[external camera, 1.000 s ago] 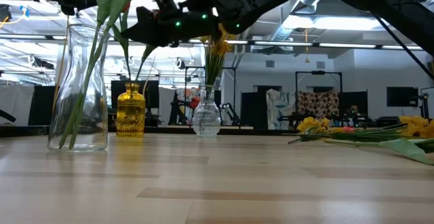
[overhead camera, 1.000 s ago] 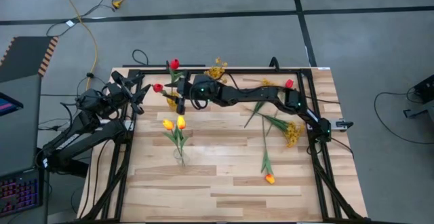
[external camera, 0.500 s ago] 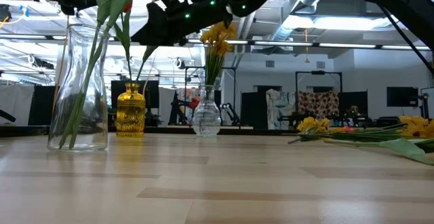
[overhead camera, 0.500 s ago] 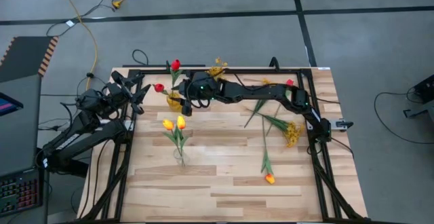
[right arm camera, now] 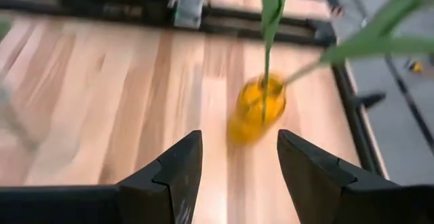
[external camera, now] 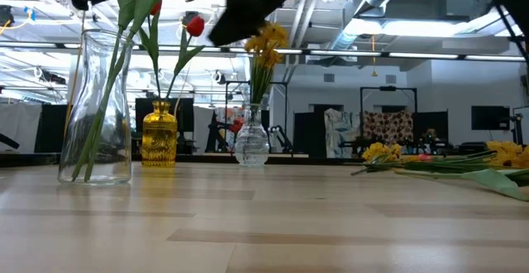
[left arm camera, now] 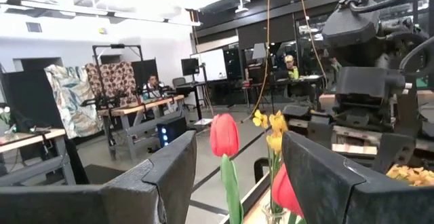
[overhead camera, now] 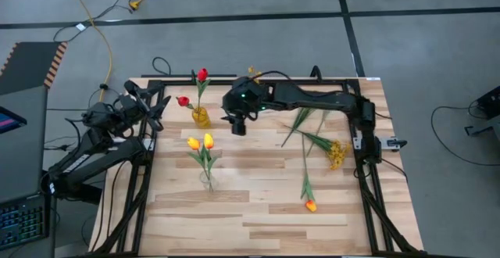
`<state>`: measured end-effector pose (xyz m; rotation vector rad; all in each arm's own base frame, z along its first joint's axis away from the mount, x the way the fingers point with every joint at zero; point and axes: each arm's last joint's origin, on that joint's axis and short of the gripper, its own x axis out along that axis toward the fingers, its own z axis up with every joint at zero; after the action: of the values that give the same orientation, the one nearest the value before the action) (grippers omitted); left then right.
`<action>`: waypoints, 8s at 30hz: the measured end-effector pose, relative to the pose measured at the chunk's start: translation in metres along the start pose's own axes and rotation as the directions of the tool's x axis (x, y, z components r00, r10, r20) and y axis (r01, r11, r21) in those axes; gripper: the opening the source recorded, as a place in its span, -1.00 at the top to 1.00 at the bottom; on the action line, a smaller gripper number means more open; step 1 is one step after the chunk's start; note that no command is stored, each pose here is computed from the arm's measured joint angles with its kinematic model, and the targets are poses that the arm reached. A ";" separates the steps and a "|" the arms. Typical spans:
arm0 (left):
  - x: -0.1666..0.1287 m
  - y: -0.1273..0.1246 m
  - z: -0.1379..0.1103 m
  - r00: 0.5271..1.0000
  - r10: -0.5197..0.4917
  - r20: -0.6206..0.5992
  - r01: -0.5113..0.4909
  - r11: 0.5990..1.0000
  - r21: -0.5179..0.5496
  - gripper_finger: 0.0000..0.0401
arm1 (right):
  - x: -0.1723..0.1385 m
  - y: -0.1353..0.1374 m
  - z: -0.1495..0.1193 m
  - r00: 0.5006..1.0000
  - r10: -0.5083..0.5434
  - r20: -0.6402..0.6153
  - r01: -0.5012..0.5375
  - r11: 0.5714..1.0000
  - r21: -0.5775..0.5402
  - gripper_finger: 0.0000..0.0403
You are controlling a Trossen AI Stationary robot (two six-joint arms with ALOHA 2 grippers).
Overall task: Sort flowers into vase by color
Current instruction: Put the right yellow flowers into the top transparent vase
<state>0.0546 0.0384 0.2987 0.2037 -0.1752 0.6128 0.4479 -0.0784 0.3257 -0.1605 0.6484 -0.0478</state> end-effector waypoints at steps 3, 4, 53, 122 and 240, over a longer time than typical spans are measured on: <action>0.000 0.000 0.002 1.000 -0.013 0.007 0.013 1.000 0.000 -0.03 | -0.025 0.004 -0.003 0.995 0.026 -0.092 -0.021 0.998 0.054 -0.09; 0.000 0.000 0.001 1.000 -0.020 0.006 0.020 1.000 0.000 -0.03 | -0.034 0.005 -0.004 0.992 0.034 -0.122 -0.025 0.997 0.079 -0.09; -0.001 -0.001 -0.004 0.998 -0.030 -0.047 0.029 0.999 -0.031 -0.03 | -0.077 0.045 -0.189 0.479 0.002 -0.878 0.429 0.872 0.236 -0.09; -0.001 -0.003 -0.002 0.993 -0.113 -0.022 0.109 0.986 -0.123 -0.03 | -0.074 0.072 -0.213 0.410 -0.108 -0.905 0.289 0.957 0.017 0.74; 0.180 -0.104 0.023 0.677 -0.669 -0.306 0.422 0.694 -0.583 -0.02 | -0.085 0.110 0.000 0.811 -0.517 0.274 0.323 0.004 -0.946 0.73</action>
<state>0.2579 0.0487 0.3467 -0.3817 0.2528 -0.0421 0.3796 0.0381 0.3579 -1.7562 0.6707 -0.2342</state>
